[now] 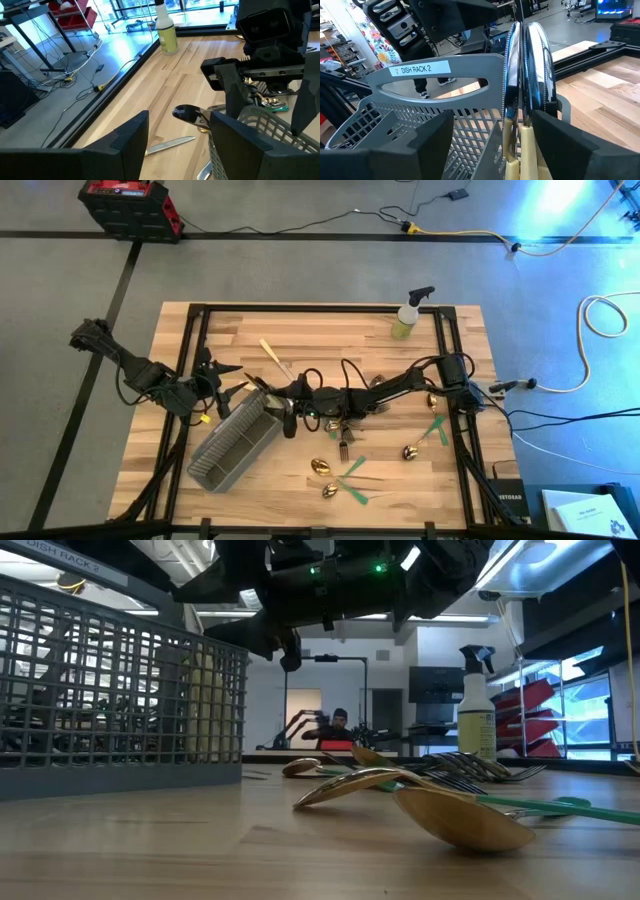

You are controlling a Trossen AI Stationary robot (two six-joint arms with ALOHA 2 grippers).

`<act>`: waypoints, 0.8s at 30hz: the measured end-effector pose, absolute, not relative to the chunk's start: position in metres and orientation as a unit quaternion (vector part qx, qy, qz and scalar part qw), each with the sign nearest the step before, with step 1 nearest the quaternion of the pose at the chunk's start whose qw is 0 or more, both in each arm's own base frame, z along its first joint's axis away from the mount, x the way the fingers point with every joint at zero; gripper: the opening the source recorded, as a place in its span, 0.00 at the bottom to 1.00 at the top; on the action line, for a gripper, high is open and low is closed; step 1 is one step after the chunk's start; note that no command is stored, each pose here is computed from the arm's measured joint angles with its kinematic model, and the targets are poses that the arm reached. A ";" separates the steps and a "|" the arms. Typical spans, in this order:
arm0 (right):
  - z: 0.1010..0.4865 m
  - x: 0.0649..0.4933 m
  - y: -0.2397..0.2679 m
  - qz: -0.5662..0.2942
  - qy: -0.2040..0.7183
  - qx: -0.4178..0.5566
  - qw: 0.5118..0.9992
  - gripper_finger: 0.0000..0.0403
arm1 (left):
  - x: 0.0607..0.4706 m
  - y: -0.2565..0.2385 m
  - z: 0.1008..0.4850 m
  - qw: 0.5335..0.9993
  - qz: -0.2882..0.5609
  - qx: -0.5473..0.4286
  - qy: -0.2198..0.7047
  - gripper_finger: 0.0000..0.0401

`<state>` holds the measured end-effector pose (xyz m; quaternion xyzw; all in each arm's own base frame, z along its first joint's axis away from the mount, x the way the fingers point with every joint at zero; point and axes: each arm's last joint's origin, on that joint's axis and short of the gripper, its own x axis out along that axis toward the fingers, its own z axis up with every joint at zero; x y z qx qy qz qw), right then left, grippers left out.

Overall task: Sort silverware
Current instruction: Put the spoon into the silverware tray

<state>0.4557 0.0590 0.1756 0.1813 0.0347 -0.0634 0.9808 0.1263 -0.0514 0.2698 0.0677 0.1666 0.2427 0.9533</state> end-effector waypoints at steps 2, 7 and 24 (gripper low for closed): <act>0.176 0.456 0.059 -0.063 0.034 0.181 0.981 0.63 | 0.126 -0.051 0.270 0.953 0.243 0.068 0.167 0.49; 0.178 0.455 0.059 -0.063 0.036 0.179 0.981 0.63 | 0.126 -0.051 0.269 0.953 0.243 0.067 0.166 0.49; 0.211 0.440 0.069 -0.051 0.080 0.114 0.989 0.51 | 0.129 -0.052 0.269 0.947 0.273 0.096 0.140 0.49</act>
